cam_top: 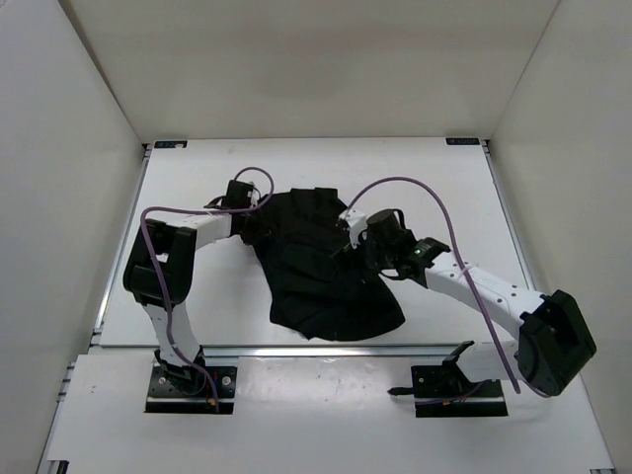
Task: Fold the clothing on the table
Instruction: Flatten the skirt out, then fold the skirt
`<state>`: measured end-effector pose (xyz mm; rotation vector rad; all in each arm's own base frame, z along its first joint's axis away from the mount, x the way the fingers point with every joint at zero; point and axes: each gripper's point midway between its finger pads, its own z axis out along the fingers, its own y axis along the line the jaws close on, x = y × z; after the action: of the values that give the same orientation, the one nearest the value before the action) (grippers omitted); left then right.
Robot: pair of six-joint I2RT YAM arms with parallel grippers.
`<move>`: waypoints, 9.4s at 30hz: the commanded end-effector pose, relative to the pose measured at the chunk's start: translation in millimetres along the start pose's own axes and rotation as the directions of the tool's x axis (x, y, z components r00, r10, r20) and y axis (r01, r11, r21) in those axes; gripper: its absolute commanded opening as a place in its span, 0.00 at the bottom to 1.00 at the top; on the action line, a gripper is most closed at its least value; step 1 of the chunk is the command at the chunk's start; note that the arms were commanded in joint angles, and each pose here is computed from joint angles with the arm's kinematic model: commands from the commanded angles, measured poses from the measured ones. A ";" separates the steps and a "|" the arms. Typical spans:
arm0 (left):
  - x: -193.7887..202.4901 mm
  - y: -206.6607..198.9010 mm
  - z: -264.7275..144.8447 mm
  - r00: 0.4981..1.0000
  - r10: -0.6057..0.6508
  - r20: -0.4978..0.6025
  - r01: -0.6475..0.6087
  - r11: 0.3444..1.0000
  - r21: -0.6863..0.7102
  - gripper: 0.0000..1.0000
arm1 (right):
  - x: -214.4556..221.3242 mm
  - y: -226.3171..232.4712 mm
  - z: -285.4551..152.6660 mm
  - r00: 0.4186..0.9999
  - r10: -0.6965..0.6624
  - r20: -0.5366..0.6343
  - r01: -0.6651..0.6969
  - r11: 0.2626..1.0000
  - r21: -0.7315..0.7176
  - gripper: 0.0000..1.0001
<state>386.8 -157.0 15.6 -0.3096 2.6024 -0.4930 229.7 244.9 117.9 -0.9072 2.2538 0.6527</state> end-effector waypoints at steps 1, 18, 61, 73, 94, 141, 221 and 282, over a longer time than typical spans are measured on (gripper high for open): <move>-1.4 8.4 9.4 1.000 -0.008 -0.016 0.008 1.000 -0.025 0.00 | -36.2 5.7 8.3 0.983 -0.154 0.104 0.154 0.988 0.004 0.99; 8.7 15.8 9.7 0.998 -0.029 -0.063 0.029 1.000 -0.009 0.00 | -25.4 23.0 78.3 0.961 -0.276 -0.003 0.276 0.961 0.013 0.50; 50.3 -82.5 -96.2 0.992 0.125 0.031 -0.129 0.960 0.249 0.60 | 58.6 -203.9 -57.2 0.862 0.396 0.316 -0.500 0.764 0.407 0.85; 130.5 -82.7 -79.8 0.995 0.074 -0.065 -0.047 0.940 0.337 0.54 | 50.1 -220.6 -34.6 0.878 0.432 0.204 -0.478 0.783 0.399 0.52; 114.7 -29.7 -77.2 0.999 -0.016 -0.038 0.022 0.985 0.170 0.43 | 38.9 -117.0 -2.1 0.824 0.562 0.070 -0.564 0.804 0.188 0.09; 97.1 -3.8 -67.0 0.993 0.086 -0.076 -0.078 0.992 0.097 0.00 | 54.6 -114.9 18.1 0.805 0.592 0.028 -0.589 0.793 0.158 0.00; 15.9 -8.0 -186.8 0.951 0.242 0.192 -0.251 0.968 0.023 0.00 | 1.9 -96.3 -81.7 0.796 0.563 0.221 -0.589 0.805 0.070 0.00; 45.5 38.2 -55.1 0.974 0.222 -0.044 -0.226 0.967 -0.115 0.38 | 65.0 -163.2 -4.1 0.773 0.631 0.067 -0.624 0.737 0.258 0.20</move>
<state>296.9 -111.6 17.3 -0.0782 2.7003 -0.2331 286.7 106.0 25.8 0.0436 2.6806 0.5861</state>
